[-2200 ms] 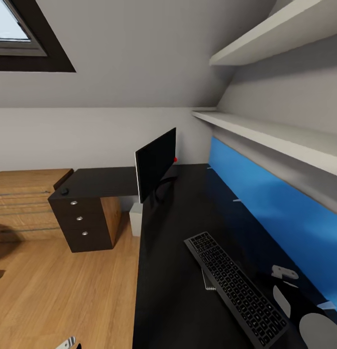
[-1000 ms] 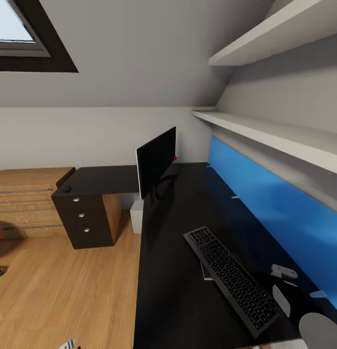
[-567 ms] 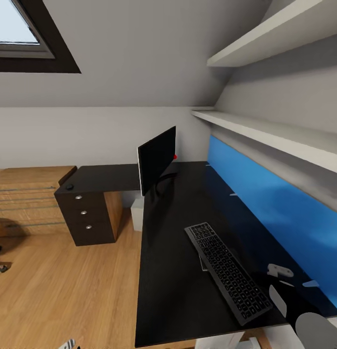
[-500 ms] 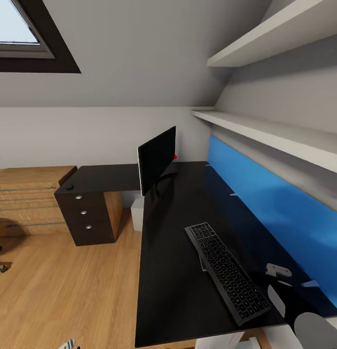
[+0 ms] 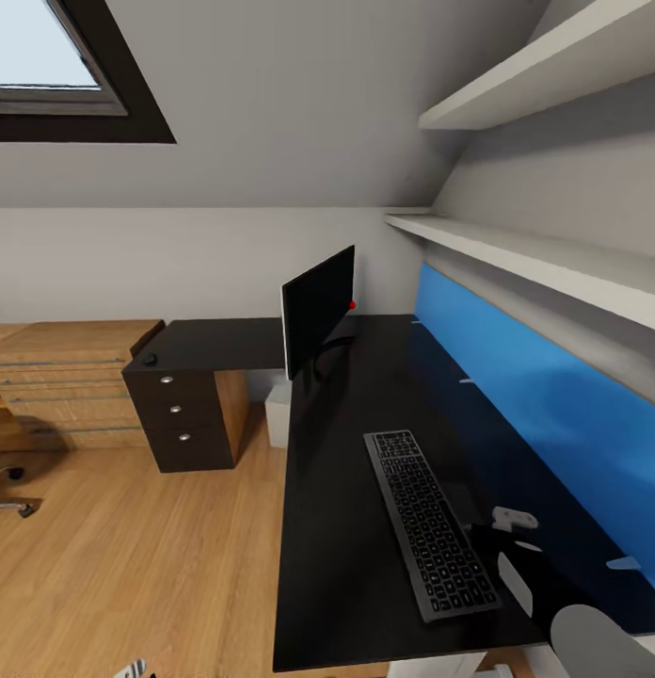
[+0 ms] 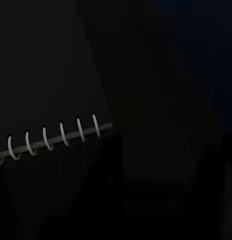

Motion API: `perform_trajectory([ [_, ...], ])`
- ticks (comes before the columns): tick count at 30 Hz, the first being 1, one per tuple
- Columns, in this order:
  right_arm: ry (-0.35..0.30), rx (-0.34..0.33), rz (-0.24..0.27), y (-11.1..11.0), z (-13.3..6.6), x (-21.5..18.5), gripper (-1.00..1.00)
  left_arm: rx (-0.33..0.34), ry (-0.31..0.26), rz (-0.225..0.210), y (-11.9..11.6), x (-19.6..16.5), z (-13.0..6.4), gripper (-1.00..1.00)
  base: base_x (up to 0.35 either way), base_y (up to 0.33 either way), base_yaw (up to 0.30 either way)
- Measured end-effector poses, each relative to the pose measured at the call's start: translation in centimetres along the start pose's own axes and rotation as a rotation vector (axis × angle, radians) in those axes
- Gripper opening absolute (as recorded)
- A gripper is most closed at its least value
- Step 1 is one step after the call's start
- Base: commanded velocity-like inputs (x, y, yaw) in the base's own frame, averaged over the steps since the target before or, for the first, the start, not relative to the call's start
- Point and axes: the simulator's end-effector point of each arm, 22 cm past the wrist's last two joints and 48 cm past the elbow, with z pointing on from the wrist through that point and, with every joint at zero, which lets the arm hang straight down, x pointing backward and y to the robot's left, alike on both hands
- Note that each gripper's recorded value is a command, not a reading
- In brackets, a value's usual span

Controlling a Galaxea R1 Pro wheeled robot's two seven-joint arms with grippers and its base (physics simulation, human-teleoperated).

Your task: In the bedroom, organize the workspace by keeping the computer under the desk, ensuring the monitor is on the desk, placing the keyboard on the desk next to the monitor, placing the mouse on the desk next to the keyboard, moving the folder from the swivel chair onto the desk next to the mouse, stacking the notebook on top of the folder with the pen on top of the notebook, and positioning the swivel chair next to the desk.

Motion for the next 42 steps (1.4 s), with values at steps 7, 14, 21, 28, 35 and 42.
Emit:
perform_trajectory([
  [7,0.000,-0.012,0.000,0.6,0.0,0.0,1.00,0.001,0.003,0.000,-0.1,0.1,0.0,1.00,0.000,0.000,0.009],
  [14,-0.001,-0.014,0.000,0.7,0.0,-0.1,1.00,0.003,0.003,0.001,-0.1,0.1,0.0,1.00,0.000,0.000,0.000],
  [21,0.000,-0.015,0.001,0.7,-0.3,-0.3,1.00,0.003,0.003,0.001,-0.2,-0.1,-0.3,1.00,0.000,0.000,0.000],
  [28,0.000,-0.015,0.001,0.7,-1.0,-0.8,1.00,0.003,0.003,0.001,-0.2,-0.7,-1.1,1.00,0.000,0.000,0.000],
  [35,0.000,-0.014,0.001,0.6,-1.5,-1.2,1.00,0.002,0.004,0.001,-0.2,-1.0,-1.6,1.00,0.000,0.000,0.000],
  [42,0.001,-0.015,0.002,0.7,-1.5,-1.2,1.00,0.002,0.004,0.001,-0.2,-1.0,-1.6,1.00,0.000,0.000,0.000],
])
